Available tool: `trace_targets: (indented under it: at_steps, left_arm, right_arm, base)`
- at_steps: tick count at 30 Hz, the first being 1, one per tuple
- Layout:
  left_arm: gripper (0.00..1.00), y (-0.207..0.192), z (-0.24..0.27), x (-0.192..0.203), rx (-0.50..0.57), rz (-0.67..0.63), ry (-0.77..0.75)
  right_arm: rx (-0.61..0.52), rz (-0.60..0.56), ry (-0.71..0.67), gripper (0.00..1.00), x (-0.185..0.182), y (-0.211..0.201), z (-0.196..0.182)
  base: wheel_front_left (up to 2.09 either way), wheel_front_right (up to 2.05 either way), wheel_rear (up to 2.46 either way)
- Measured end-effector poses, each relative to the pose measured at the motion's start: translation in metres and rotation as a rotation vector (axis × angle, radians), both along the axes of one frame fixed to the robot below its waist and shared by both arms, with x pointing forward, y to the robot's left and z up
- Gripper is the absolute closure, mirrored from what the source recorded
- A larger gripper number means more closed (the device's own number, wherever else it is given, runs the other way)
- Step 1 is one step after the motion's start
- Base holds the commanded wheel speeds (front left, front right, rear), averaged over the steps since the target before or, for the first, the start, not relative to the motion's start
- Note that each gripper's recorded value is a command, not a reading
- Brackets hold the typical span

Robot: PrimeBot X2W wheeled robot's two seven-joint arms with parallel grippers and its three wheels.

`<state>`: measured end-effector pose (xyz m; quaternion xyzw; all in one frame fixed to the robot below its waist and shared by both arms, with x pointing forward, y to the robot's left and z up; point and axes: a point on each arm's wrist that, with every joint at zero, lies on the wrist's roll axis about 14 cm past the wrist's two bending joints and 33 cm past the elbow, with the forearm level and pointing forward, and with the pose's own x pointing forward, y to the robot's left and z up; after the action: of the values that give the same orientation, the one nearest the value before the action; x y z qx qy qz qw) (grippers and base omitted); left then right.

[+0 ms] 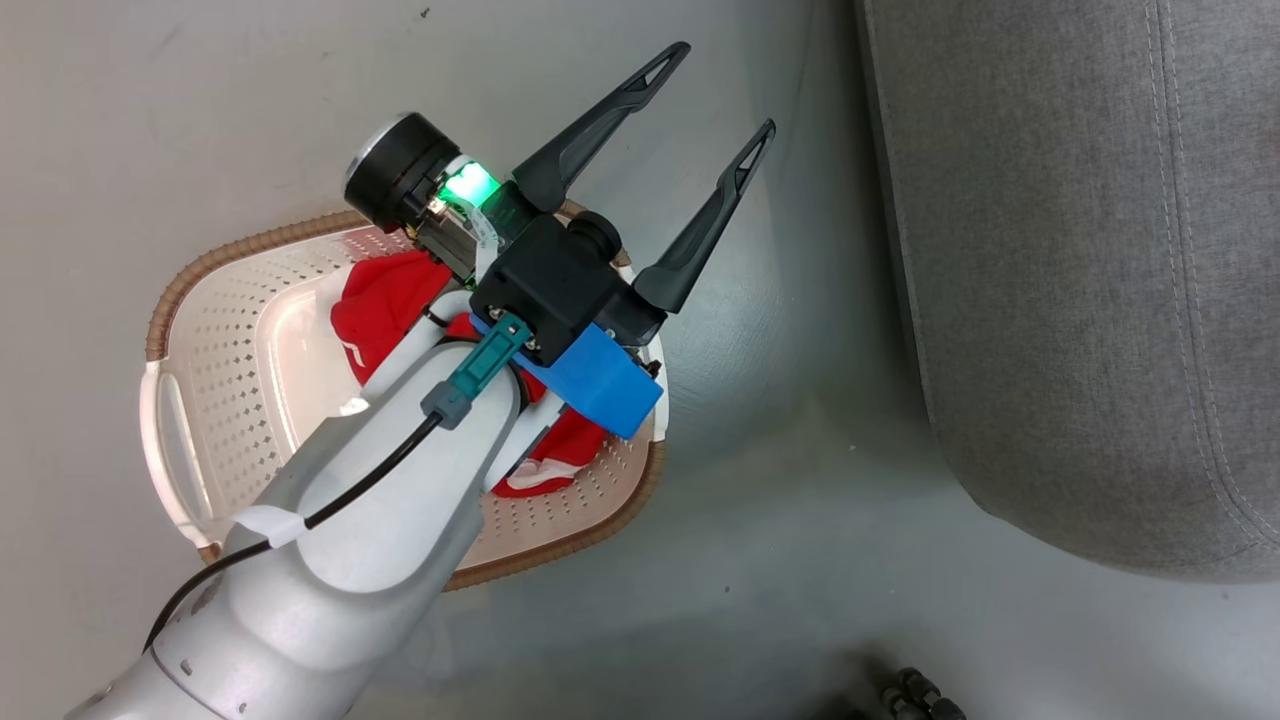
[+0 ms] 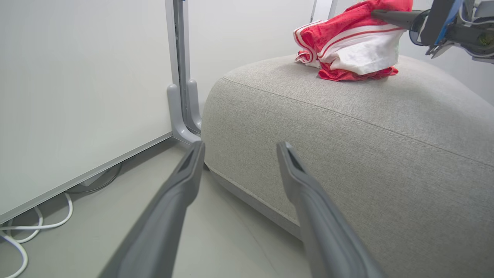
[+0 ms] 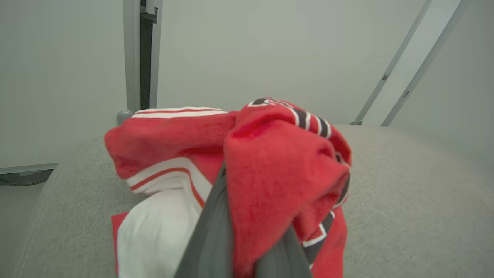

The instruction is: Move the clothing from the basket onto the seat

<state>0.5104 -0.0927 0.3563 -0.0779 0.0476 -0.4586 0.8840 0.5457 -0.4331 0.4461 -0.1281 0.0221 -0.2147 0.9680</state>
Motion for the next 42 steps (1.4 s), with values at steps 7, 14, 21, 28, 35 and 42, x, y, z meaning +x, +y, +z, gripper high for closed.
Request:
trace_targets:
  at_steps: [7, 14, 21, 28, 35, 42]
  left_arm:
    - [0.0, 0.0, 0.008, -0.001, -0.004, 0.006, -0.011]
    - [0.0, 0.002, 0.032, -0.008, -0.01, 0.03, -0.02]
    - [0.0, 0.01, 0.075, -0.022, -0.048, 0.089, -0.035]
    - [0.0, 0.04, 0.109, -0.036, -0.042, 0.2, -0.066]
    - [0.0, 0.089, 0.138, -0.043, -0.026, 0.368, -0.119]
    - [0.0, 0.148, 0.157, -0.056, -0.008, 0.542, -0.158]
  right_arm:
    - [0.06, -0.039, 0.045, 0.0, -0.022, -0.001, -0.019]
    - [0.081, -0.042, 0.068, 0.0, -0.058, 0.008, -0.017]
    - [0.09, -0.03, 0.069, 0.0, -0.108, 0.024, -0.003]
    - [0.095, 0.085, -0.055, 0.0, -0.122, 0.069, 0.043]
    - [0.111, 0.251, -0.183, 0.0, -0.124, 0.129, 0.086]
    - [0.158, 0.411, -0.234, 0.0, -0.121, 0.191, 0.102]
  base:
    - [0.0, 0.0, 0.0]
    - [0.0, 0.0, 0.0]
    - [0.0, 0.0, 0.0]
    - [0.0, 0.0, 0.0]
    - [0.0, 0.0, 0.0]
    - [0.0, 0.0, 0.0]
